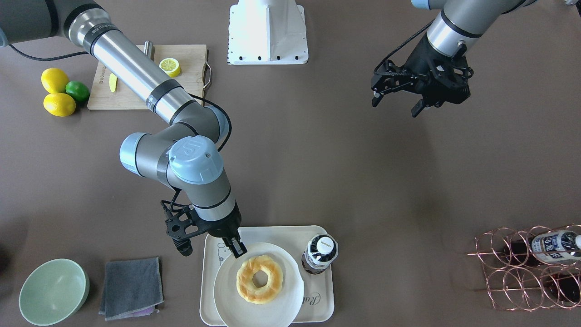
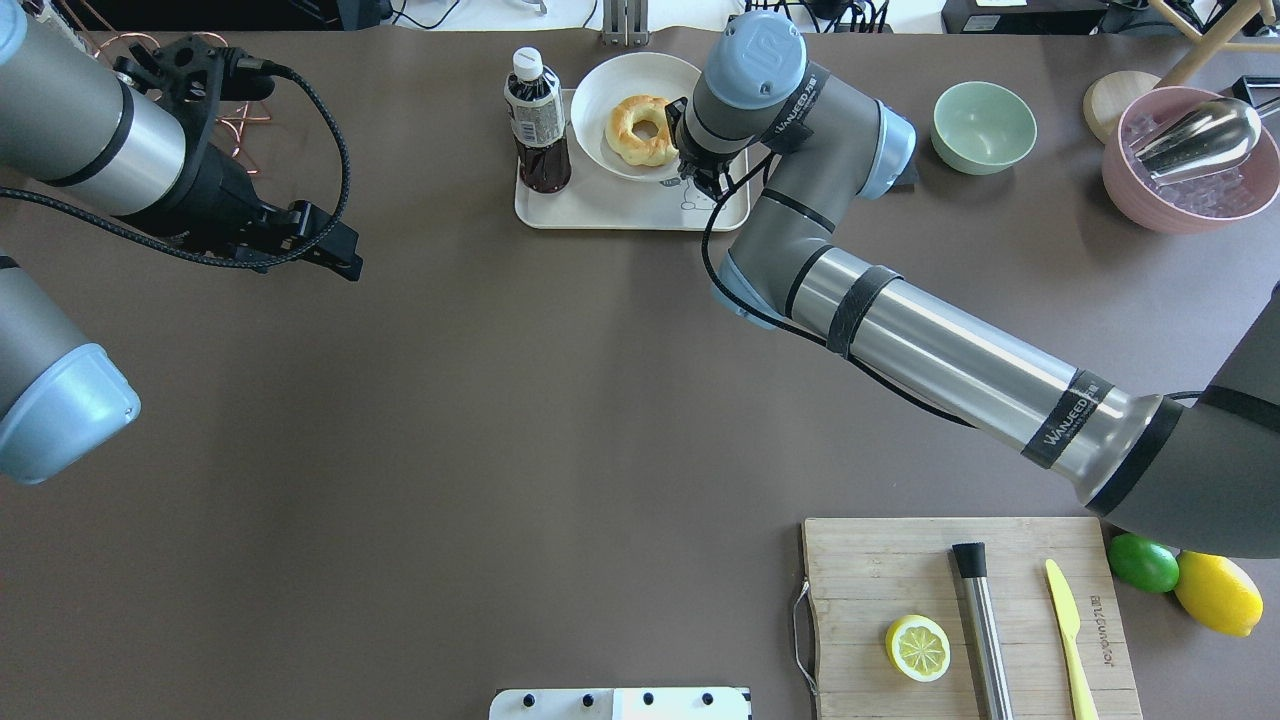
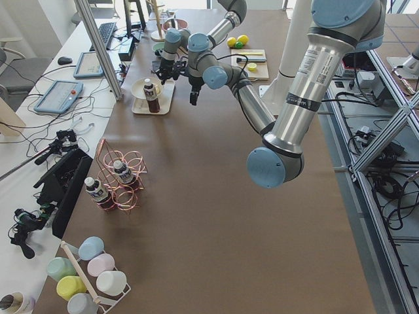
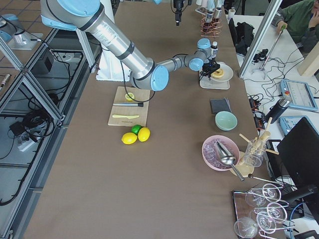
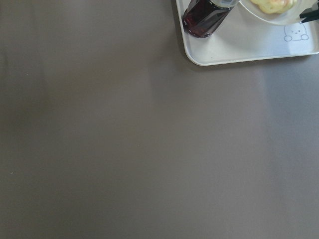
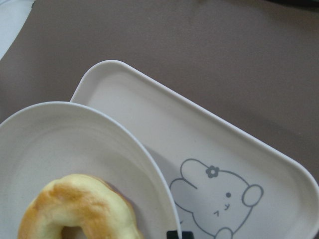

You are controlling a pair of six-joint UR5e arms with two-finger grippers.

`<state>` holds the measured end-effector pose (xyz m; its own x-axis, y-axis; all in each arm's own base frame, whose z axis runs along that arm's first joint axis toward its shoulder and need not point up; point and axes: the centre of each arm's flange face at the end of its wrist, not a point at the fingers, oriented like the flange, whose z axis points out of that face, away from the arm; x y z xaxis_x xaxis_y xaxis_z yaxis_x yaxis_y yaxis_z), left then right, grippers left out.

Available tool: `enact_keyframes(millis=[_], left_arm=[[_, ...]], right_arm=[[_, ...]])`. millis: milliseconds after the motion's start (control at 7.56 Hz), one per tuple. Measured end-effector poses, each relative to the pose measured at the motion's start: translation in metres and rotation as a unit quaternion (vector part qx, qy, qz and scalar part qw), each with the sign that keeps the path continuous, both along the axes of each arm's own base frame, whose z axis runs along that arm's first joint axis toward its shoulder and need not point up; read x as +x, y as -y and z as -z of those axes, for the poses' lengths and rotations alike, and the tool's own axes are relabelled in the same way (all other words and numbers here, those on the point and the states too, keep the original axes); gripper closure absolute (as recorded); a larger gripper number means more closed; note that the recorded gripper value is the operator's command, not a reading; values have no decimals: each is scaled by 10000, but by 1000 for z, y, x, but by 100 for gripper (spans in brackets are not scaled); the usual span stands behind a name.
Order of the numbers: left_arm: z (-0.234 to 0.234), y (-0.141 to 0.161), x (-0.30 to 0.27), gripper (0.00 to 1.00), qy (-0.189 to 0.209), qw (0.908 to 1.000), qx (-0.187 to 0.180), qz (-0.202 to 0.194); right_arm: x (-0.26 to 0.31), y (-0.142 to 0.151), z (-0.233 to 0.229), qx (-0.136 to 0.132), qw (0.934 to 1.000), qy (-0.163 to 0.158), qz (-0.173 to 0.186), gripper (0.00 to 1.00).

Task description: Place donut on tray

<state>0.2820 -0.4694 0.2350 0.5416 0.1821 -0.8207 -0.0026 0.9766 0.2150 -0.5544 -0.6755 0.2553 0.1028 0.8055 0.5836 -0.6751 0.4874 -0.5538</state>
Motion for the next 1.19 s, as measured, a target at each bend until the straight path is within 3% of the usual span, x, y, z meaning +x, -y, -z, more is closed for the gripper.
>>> enact_keyframes(millis=[265,397,529,926,1191], left_arm=[[0,1,0,2,4,10000,-5,3],[0,1,0,2,4,10000,-6,3],[-1,1,1,2,6,10000,-11,3],[-1,1,2,2,11,10000,-17,-2],[-12,0,-1,2,79,10000,-51,-14]], right_arm=[[-4,-1,1,16,10000,10,8,99],[-4,-3,0,31,10000,12,26,68],[-4,-5,0,68,10000,9,68,1],[19,-23,-14,866,9932,-166,760,0],[72,-20,-35,1016,9876,-155,1188,0]])
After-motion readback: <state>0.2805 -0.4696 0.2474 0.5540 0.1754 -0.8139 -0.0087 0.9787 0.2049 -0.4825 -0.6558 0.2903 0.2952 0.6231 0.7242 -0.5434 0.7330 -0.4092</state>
